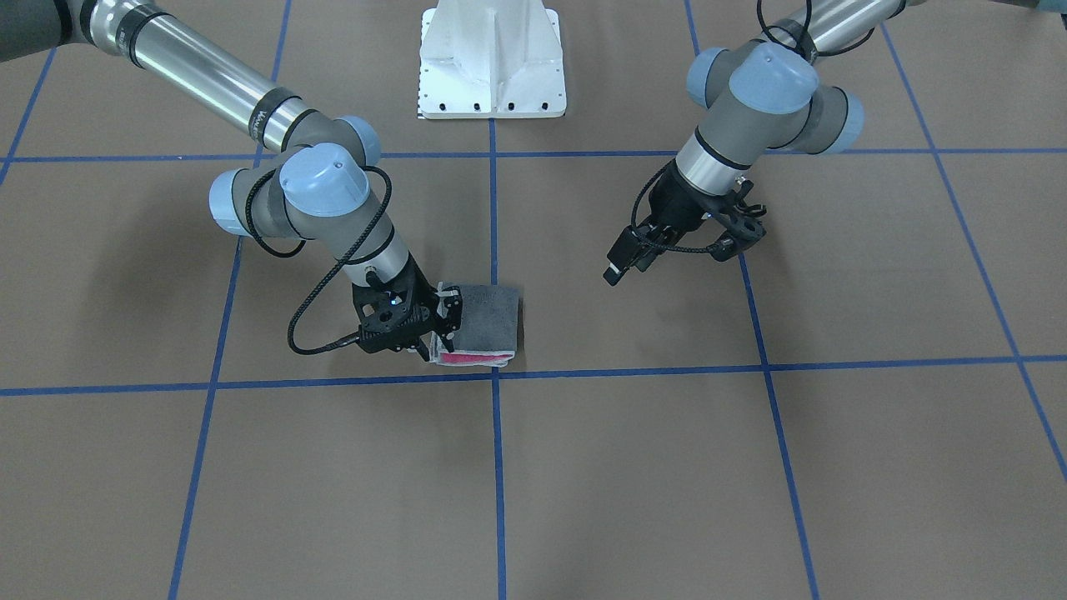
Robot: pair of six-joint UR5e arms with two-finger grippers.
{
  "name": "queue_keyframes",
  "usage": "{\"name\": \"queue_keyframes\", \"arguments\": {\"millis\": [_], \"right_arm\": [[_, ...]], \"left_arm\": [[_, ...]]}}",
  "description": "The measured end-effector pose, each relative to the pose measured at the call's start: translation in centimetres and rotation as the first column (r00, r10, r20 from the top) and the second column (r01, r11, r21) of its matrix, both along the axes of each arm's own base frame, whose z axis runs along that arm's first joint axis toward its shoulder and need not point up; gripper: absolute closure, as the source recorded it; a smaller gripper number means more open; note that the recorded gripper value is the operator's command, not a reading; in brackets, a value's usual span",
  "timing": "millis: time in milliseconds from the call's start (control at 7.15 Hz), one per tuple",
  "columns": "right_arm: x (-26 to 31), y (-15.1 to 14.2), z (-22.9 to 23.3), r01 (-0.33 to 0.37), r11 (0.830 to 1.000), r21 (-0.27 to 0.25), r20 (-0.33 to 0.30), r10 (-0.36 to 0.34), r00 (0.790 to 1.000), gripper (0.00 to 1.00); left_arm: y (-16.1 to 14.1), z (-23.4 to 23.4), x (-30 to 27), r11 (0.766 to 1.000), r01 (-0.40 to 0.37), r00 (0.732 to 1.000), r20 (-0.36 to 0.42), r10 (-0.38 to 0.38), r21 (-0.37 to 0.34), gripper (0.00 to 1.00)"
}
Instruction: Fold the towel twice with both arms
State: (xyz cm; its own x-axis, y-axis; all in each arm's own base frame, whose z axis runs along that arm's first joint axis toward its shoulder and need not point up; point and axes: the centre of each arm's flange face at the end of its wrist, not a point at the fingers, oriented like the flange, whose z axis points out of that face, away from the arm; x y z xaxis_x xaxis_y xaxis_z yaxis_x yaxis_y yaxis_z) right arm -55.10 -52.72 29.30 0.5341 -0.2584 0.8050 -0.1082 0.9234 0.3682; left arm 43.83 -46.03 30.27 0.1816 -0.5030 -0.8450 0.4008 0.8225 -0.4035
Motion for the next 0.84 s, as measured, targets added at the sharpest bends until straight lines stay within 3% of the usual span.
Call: {"name": "queue_keyframes", "arguments": {"millis": [839], "right_arm": [[-0.25, 0.09, 0.12, 0.009, 1.000, 0.011, -0.008, -0.008, 1.000, 0.65]], "left_arm": [[0.00, -0.02, 0.00, 1.000, 0.000, 1.000, 0.000, 0.000, 0.000, 0.25]]}}
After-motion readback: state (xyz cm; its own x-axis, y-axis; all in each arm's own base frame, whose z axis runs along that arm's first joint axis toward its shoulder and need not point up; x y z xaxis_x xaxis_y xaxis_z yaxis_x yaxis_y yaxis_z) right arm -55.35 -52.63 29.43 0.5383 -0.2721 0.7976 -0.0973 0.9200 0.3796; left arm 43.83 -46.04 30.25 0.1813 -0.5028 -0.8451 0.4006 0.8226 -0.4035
